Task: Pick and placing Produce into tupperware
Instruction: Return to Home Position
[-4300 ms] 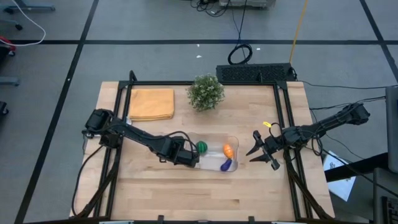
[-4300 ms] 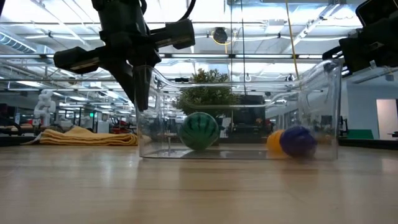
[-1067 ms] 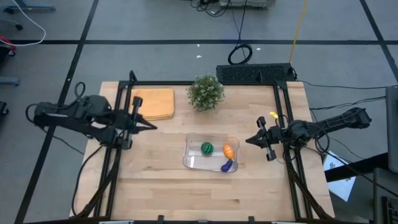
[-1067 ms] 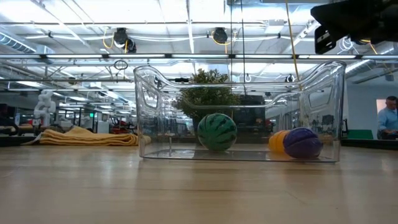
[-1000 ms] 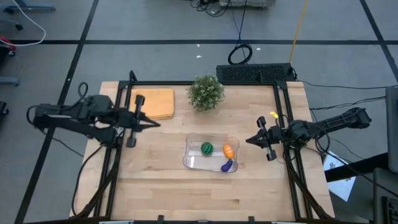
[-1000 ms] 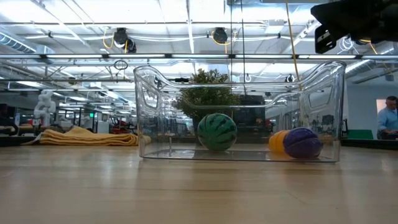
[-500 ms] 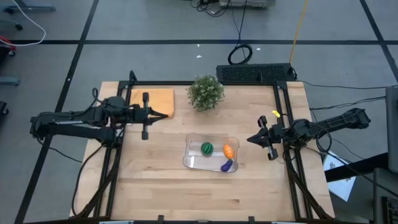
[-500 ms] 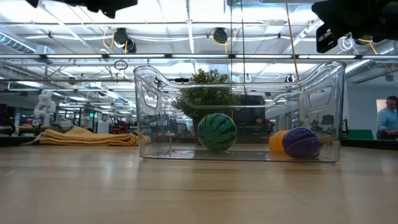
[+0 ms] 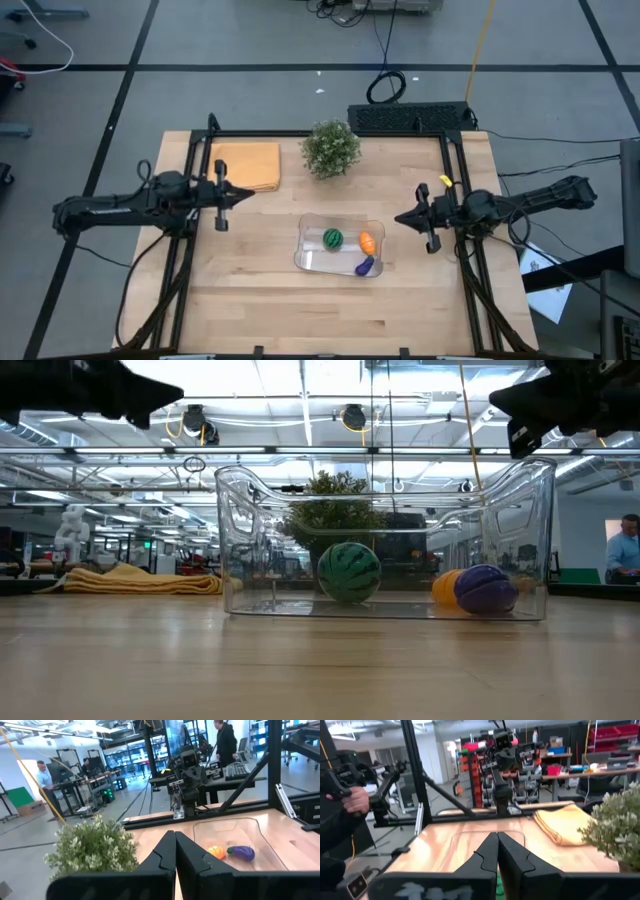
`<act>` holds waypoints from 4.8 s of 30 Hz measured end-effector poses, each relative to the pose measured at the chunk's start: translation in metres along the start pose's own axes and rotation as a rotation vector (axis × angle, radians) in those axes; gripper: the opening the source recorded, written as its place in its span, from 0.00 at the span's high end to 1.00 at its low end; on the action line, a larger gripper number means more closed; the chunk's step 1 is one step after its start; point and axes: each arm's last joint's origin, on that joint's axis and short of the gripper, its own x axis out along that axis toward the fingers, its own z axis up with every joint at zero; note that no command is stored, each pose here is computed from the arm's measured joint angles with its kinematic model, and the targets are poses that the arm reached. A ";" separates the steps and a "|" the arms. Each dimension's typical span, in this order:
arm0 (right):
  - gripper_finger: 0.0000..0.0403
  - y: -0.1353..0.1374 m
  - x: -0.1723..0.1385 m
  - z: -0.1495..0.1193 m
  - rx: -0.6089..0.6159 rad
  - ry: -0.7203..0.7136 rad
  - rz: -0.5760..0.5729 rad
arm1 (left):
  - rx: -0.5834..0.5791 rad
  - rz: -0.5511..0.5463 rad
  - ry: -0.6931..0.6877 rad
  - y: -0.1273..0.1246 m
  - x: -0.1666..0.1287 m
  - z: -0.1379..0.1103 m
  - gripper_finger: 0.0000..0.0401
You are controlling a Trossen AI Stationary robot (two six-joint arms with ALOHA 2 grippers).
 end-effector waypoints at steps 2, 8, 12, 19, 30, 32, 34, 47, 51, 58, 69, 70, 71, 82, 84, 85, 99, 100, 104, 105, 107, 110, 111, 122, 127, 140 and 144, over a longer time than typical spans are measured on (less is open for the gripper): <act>1.00 0.000 0.000 -0.001 -0.002 0.011 -0.001 | 0.000 -0.001 0.002 -0.002 -0.003 -0.008 1.00; 1.00 0.000 -0.002 -0.002 -0.023 0.023 -0.001 | -0.011 -0.010 0.026 -0.007 -0.006 -0.031 1.00; 1.00 -0.001 -0.004 -0.004 -0.040 0.046 -0.003 | -0.022 -0.009 0.050 -0.010 -0.006 -0.043 1.00; 1.00 -0.003 -0.010 0.003 -0.066 -0.019 -0.072 | -0.009 0.010 0.059 -0.010 -0.007 -0.048 1.00; 1.00 -0.012 -0.012 -0.004 -0.067 0.008 -0.129 | -0.038 0.008 0.072 -0.010 -0.007 -0.050 1.00; 1.00 -0.012 -0.012 -0.009 -0.060 0.013 -0.106 | -0.040 0.004 0.091 -0.011 -0.007 -0.051 1.00; 1.00 -0.012 -0.012 -0.012 -0.046 0.001 -0.097 | -0.041 0.001 0.107 -0.011 -0.007 -0.053 1.00; 1.00 -0.013 -0.013 -0.016 -0.042 0.004 -0.102 | -0.038 -0.002 0.123 -0.011 -0.007 -0.055 1.00; 1.00 -0.013 -0.013 -0.016 -0.059 0.005 -0.102 | -0.041 -0.002 0.123 -0.011 -0.007 -0.055 0.99; 1.00 -0.013 -0.013 -0.014 -0.066 -0.021 -0.100 | -0.041 0.030 0.128 -0.010 -0.007 -0.055 1.00; 1.00 -0.013 -0.013 -0.009 -0.077 -0.072 -0.096 | -0.034 0.147 0.152 -0.007 -0.007 -0.055 0.95; 1.00 -0.013 -0.013 -0.009 -0.077 -0.072 -0.096 | -0.032 0.146 0.152 -0.007 -0.007 -0.055 0.95; 1.00 -0.013 -0.013 -0.009 -0.077 -0.072 -0.096 | -0.031 0.147 0.152 -0.007 -0.007 -0.055 0.96; 1.00 -0.012 -0.013 -0.009 -0.076 -0.072 -0.095 | -0.034 0.147 0.152 -0.007 -0.007 -0.055 0.98; 1.00 -0.012 -0.013 -0.009 -0.076 -0.072 -0.095 | -0.036 0.147 0.152 -0.007 -0.007 -0.055 0.96; 1.00 -0.012 -0.013 -0.009 -0.076 -0.072 -0.095 | -0.033 0.147 0.152 -0.007 -0.007 -0.055 0.95; 1.00 -0.012 -0.013 -0.009 -0.076 -0.072 -0.095 | -0.036 0.147 0.152 -0.007 -0.007 -0.055 1.00; 1.00 -0.012 -0.013 -0.009 -0.076 -0.072 -0.095 | -0.035 0.147 0.152 -0.007 -0.007 -0.055 0.99; 1.00 -0.012 -0.013 -0.009 -0.076 -0.072 -0.095 | -0.033 0.147 0.152 -0.007 -0.007 -0.055 0.97; 1.00 -0.012 -0.013 -0.009 -0.076 -0.072 -0.095 | -0.035 0.147 0.152 -0.007 -0.007 -0.055 0.96; 1.00 -0.012 -0.013 -0.009 -0.076 -0.072 -0.095 | -0.035 0.147 0.152 -0.007 -0.007 -0.055 0.95; 1.00 -0.012 -0.013 -0.009 -0.076 -0.071 -0.095 | -0.031 0.147 0.152 -0.007 -0.007 -0.055 0.94; 1.00 -0.012 -0.013 -0.009 -0.076 -0.072 -0.095 | -0.032 0.147 0.153 -0.007 -0.007 -0.055 0.94; 1.00 -0.012 -0.013 -0.009 -0.076 -0.071 -0.095 | -0.035 0.147 0.152 -0.007 -0.007 -0.055 0.94; 1.00 -0.012 -0.013 -0.009 -0.076 -0.071 -0.095 | -0.035 0.147 0.152 -0.007 -0.007 -0.055 0.94; 1.00 -0.012 -0.013 -0.009 -0.076 -0.071 -0.095 | -0.031 0.147 0.153 -0.007 -0.007 -0.055 0.94; 1.00 -0.012 -0.013 -0.009 -0.076 -0.071 -0.095 | -0.035 0.147 0.152 -0.007 -0.007 -0.055 0.94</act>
